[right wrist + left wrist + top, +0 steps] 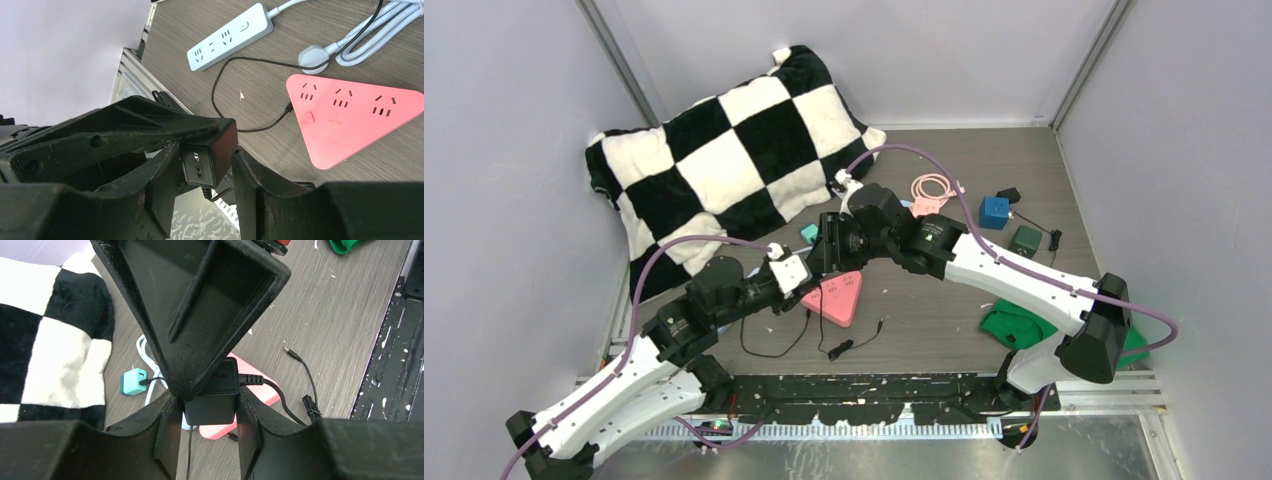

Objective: Insert the plug
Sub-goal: Pick up the plug from the center of the board.

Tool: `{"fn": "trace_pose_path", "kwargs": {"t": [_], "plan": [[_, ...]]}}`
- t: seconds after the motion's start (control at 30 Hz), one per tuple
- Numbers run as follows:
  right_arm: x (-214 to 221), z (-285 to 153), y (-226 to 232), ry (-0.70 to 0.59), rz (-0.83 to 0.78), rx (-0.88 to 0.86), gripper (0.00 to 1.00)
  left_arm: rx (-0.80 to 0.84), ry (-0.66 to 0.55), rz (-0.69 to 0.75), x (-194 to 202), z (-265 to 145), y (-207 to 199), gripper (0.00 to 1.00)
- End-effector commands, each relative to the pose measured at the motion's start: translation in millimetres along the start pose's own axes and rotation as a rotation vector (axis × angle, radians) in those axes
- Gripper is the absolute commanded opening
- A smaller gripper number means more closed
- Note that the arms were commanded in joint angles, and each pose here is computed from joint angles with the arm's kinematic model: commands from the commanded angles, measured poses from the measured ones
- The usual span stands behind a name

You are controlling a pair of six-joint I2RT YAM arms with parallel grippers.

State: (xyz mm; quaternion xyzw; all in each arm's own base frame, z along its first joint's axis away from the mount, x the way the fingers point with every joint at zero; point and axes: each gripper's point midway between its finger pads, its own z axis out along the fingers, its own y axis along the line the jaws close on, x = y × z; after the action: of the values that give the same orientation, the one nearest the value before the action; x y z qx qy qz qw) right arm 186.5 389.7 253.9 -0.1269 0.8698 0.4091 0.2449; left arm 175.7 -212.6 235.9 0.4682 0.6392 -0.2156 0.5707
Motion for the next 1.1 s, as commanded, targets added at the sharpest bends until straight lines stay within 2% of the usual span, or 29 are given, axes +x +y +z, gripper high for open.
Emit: {"fn": "trace_pose_path", "kwargs": {"t": [0.0,0.13,0.27,0.43,0.57,0.67,0.77,0.9,0.97,1.03,1.07], "plan": [[18,4,-3,0.075,-0.051,-0.002,0.47,-0.019,-0.109,0.037,-32,-1,8,0.24],[24,3,-2,0.099,-0.054,-0.019,0.47,-0.023,-0.106,0.038,-31,-1,8,0.23],[24,-2,-4,0.091,-0.064,-0.016,0.52,-0.022,-0.104,0.038,-31,-1,8,0.24],[22,-2,-8,0.072,-0.062,0.008,0.5,-0.017,-0.104,0.038,-31,0,8,0.23],[15,5,-10,0.046,-0.054,0.026,0.37,-0.015,-0.103,0.034,-31,0,7,0.24],[8,4,-9,0.014,-0.057,0.031,0.15,-0.022,-0.104,0.031,-30,-1,8,0.26],[1,-3,-11,-0.035,-0.059,0.042,0.01,-0.033,-0.105,0.027,-30,-2,10,0.36],[-15,-19,-34,-0.124,-0.059,0.162,0.01,-0.061,-0.11,0.007,-32,-2,14,0.66],[-25,-30,-50,-0.167,-0.046,0.233,0.01,-0.072,-0.116,-0.005,-33,-3,16,0.76],[-32,-41,-67,-0.197,-0.019,0.296,0.01,-0.084,-0.119,-0.018,-34,-3,18,0.96],[-36,-48,-75,-0.211,-0.001,0.325,0.01,-0.094,-0.12,-0.025,-35,-3,19,0.99]]}}
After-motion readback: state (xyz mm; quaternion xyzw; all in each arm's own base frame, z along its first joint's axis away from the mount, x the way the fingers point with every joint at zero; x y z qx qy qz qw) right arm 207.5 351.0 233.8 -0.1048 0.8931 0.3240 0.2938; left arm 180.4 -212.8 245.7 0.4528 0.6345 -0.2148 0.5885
